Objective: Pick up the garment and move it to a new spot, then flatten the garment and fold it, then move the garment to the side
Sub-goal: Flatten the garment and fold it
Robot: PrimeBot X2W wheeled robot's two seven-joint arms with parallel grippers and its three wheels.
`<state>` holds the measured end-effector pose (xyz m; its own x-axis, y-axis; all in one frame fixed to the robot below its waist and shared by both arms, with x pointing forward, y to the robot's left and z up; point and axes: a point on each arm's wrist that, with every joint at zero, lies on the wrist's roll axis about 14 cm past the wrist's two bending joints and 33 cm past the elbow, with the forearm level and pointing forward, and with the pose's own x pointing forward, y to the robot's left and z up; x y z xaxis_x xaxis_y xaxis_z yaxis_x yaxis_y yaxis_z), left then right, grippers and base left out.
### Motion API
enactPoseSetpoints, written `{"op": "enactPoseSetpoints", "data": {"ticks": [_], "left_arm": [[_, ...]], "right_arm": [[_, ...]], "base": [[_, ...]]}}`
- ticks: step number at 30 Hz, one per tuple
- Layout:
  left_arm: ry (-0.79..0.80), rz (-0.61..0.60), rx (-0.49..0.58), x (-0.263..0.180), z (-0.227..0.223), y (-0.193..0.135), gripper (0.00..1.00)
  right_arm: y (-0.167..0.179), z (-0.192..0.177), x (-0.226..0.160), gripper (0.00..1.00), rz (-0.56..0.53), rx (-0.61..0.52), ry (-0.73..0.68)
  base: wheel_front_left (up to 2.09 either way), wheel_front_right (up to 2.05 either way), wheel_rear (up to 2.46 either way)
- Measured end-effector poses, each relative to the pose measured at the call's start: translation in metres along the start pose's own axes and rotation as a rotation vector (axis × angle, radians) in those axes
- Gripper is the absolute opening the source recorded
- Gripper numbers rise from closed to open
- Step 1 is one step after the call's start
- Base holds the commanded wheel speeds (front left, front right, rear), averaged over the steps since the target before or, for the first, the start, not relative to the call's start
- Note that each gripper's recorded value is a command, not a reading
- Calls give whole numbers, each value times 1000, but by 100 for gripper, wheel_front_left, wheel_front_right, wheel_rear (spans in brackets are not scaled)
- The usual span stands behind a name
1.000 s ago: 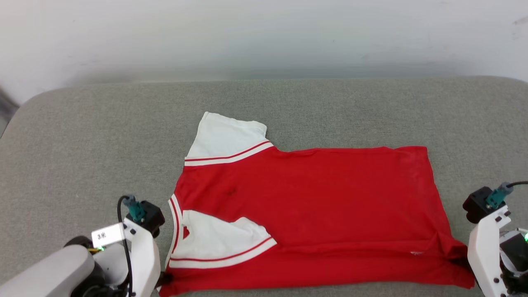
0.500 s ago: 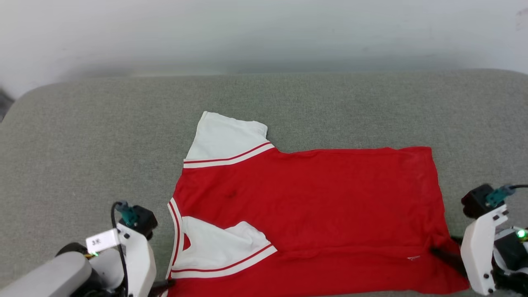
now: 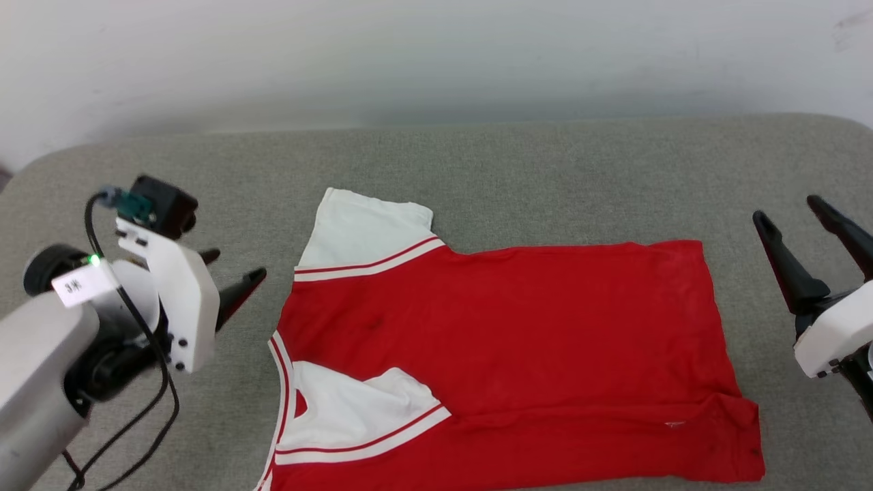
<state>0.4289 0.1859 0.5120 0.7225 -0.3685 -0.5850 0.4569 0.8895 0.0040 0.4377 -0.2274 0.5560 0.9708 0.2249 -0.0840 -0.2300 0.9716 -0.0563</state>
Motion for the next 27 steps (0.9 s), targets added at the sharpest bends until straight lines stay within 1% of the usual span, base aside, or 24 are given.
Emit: {"op": "enactPoseSetpoints", "data": {"ticks": [4,7,10,13,21,27], "left_arm": [[-55,28,9,16,37,15,100],[-50,33,9,32,59,23,100],[-21,27,7,53,75,29,100],[27,5,-25,76,86,33,100],[257,-81,-68,138,83,31,100],[471,-82,-31,180,43,32,100]], "right_arm": [[5,12,-1,100,-38,0,-105],[9,15,-4,100,-69,7,-160],[13,9,-4,100,-92,8,-173],[15,-2,-1,100,-106,7,-157],[15,-32,12,100,-128,8,-88],[9,-49,25,100,-139,1,-49]], "base": [[0,0,0],[0,0,0],[0,0,0],[0,0,0],[0,0,0],[0,0,0]]}}
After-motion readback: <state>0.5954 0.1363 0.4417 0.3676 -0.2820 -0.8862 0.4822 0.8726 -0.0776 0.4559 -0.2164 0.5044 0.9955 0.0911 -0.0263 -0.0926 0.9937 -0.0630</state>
